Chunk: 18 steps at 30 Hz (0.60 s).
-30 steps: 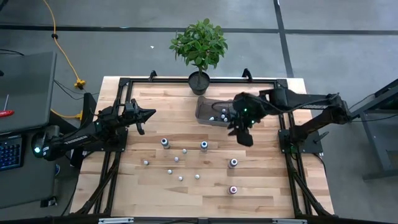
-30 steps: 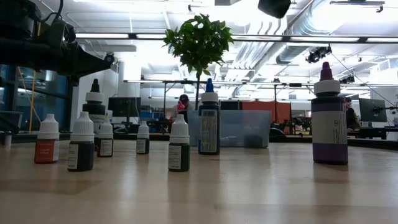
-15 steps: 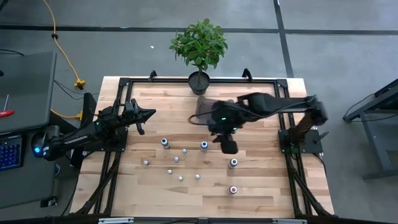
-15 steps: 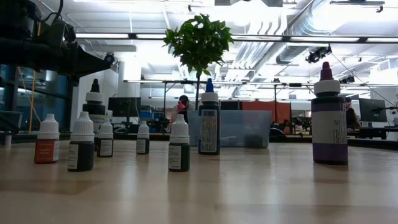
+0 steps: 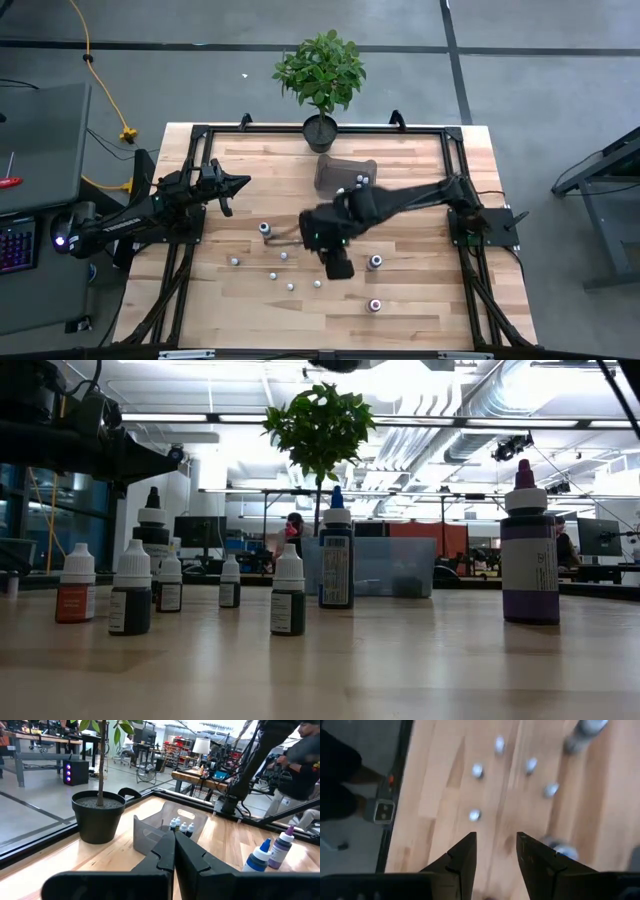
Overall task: Pick & Place food coloring
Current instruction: Put the small black food coloring bottle into the black bin
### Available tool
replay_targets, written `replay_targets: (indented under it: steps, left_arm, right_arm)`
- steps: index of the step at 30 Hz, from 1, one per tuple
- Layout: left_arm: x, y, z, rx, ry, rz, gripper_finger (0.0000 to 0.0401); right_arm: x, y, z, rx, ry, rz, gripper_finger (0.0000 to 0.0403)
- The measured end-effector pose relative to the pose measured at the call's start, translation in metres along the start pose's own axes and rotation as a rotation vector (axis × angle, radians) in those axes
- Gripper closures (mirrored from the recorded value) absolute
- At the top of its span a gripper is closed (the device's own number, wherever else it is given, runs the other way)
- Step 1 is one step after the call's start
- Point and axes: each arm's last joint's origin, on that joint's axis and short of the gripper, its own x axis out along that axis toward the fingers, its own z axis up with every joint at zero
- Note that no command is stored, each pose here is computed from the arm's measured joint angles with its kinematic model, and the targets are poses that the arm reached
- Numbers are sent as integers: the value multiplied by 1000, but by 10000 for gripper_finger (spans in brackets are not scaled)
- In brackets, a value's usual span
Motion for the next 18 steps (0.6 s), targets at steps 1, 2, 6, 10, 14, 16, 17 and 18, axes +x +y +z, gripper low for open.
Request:
replay_targets:
  steps: [1, 2, 6, 10, 14, 16, 17, 18]
  left_arm:
    - [0, 0, 0, 0, 0, 0, 401]
    - [0, 0, 0, 0, 0, 0, 401]
    - [0, 0, 0, 0, 0, 0, 401]
    - [0, 0, 0, 0, 0, 0, 401]
    - [0, 0, 0, 0, 0, 0, 401]
    - [0, 0, 0, 0, 0, 0, 401]
    - [0, 0, 0, 0, 0, 0, 401]
    - [0, 0, 0, 0, 0, 0, 401]
  right_arm:
    - [9, 2, -4, 16, 26, -6, 273]
    - [18, 5, -7, 25, 47, -14, 273]
    - [48, 12, -16, 53, 65, -35, 273]
    - [74, 17, -26, 84, 65, -32, 273]
    - [92, 22, -34, 117, 54, -42, 273]
    - [101, 22, -40, 124, 66, -45, 273]
    - [105, 22, -41, 125, 64, -43, 273]
    - [108, 23, -43, 124, 59, -40, 272]
